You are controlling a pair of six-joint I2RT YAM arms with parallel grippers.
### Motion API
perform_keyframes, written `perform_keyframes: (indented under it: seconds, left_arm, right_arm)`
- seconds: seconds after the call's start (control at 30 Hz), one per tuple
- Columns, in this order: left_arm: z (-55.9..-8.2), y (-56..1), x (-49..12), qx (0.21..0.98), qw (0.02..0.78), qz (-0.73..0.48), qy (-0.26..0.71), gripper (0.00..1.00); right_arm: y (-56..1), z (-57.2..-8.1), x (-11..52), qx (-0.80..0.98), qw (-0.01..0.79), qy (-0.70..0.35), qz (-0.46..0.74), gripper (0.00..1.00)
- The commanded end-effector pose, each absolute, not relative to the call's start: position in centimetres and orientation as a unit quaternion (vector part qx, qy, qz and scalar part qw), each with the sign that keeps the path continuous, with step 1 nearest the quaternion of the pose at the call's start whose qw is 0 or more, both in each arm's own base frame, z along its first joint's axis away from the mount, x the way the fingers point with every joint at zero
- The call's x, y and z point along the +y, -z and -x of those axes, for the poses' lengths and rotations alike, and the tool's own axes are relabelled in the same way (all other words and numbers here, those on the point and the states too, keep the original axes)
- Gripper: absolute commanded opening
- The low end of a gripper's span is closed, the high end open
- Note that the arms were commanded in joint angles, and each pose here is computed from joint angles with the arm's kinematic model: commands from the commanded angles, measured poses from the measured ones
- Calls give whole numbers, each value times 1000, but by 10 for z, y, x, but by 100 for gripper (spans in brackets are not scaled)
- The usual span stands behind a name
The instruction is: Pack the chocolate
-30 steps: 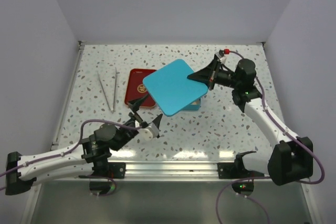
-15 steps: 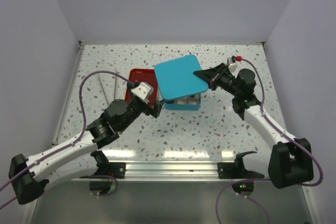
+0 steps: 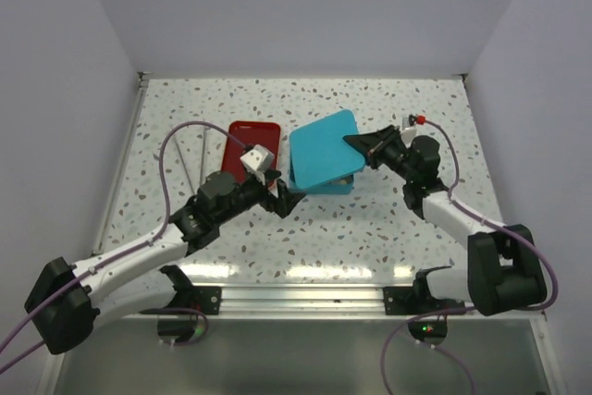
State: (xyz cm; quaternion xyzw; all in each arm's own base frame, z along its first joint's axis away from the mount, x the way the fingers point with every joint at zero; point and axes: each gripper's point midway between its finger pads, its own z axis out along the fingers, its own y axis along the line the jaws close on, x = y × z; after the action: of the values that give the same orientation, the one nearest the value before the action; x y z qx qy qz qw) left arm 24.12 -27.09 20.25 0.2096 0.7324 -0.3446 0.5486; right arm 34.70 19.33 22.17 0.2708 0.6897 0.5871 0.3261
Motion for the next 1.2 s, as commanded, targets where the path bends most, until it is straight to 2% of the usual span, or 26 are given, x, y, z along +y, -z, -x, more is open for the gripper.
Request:
perform_keyframes:
  seconds: [0.0,0.1,0.2,0.3,0.4,0.5,0.53,0.63,0.87,1.17]
  left_arm:
    - [-223,-227,-281,681,560,-258,394,100]
    - [-221,-218,-272,696,552,-250,385,100]
    - [-243,-209,-252,732,546,-181,365,100]
    - [-256,-196,-251,748,507,-134,408,98]
    - [-268,-215,-257,721,501,-91,469,93]
    - [-278,-223,-275,711,479,-87,507,82]
    - [-282,-224,-276,713,477,-80,507,75]
    - [-303,-214,-275,748,468,-52,468,65]
    - [-322,-213,-267,758,487,-22,433,68]
    - [-336,-186,-275,785,461,-18,414,65]
  right_arm:
    - [-253,-361,187,650,381,-607,-252,0]
    - [-251,-363,187,645,378,-613,-253,0]
    - [-251,-361,186,643,380,-616,-250,0]
    - [-250,-359,186,643,382,-615,-250,0]
    - [-251,-357,185,641,382,-616,-252,0]
    - [-254,-356,184,638,385,-618,-252,0]
    - [-253,-355,184,639,385,-617,-252,0]
    - [-255,-354,183,638,386,-617,-251,0]
    - [-254,-351,183,638,386,-618,-248,0]
    - [-251,-343,184,616,370,-645,-259,0]
